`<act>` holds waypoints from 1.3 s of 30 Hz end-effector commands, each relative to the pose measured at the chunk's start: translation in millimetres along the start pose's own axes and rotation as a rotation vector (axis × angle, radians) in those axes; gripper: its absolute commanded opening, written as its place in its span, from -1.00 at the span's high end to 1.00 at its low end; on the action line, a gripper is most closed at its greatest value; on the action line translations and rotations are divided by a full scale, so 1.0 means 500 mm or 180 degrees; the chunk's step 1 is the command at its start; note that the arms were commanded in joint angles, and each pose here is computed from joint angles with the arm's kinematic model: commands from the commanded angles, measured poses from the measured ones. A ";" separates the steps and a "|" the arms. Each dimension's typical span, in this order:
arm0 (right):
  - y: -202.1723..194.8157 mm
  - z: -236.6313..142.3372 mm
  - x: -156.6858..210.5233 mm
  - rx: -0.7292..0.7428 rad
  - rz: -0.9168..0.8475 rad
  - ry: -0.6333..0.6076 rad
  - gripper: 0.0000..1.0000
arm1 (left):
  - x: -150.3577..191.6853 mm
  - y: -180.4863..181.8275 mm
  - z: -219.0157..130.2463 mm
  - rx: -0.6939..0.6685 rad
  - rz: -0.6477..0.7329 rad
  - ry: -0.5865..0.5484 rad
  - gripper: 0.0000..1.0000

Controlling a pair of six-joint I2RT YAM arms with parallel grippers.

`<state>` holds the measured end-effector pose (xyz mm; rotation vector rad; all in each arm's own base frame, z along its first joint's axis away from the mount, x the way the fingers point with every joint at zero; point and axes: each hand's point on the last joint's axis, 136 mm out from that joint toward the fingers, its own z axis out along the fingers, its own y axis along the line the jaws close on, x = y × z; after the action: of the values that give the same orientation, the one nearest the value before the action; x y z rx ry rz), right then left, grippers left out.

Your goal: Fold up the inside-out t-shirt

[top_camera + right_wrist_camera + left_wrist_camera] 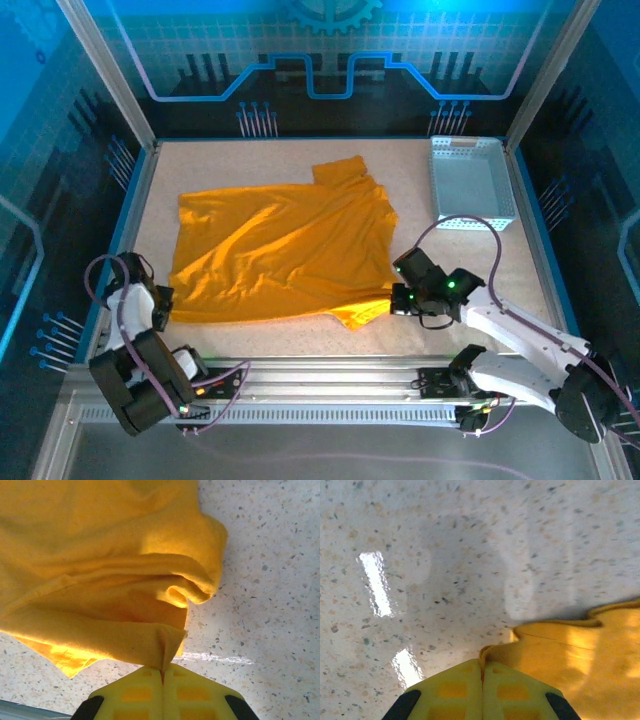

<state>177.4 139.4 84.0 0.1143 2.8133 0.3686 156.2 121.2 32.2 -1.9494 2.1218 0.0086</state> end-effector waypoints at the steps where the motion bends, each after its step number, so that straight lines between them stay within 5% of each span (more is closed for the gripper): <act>1: 0.009 -0.036 -0.034 -0.0029 -0.0005 -0.0160 0.99 | -0.006 -0.018 -0.023 0.0191 0.0060 -0.0063 0.93; 9: 0.049 -0.063 -0.138 -0.0292 0.0075 -0.0366 0.99 | -0.047 -0.130 -0.070 0.0471 0.0284 -0.0243 0.93; 16: 0.083 -0.080 -0.265 -0.0203 -0.0096 -0.0628 1.00 | -0.063 -0.223 -0.044 0.0410 0.0481 -0.0182 0.89; 39: 0.089 0.056 -0.489 0.0333 -0.0379 -0.0582 1.00 | -0.102 -0.367 0.021 0.0121 0.0708 -0.0280 0.81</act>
<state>408.1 167.2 143.7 0.0205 2.6358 0.2345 336.3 151.4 63.0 -1.6451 2.2476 0.0456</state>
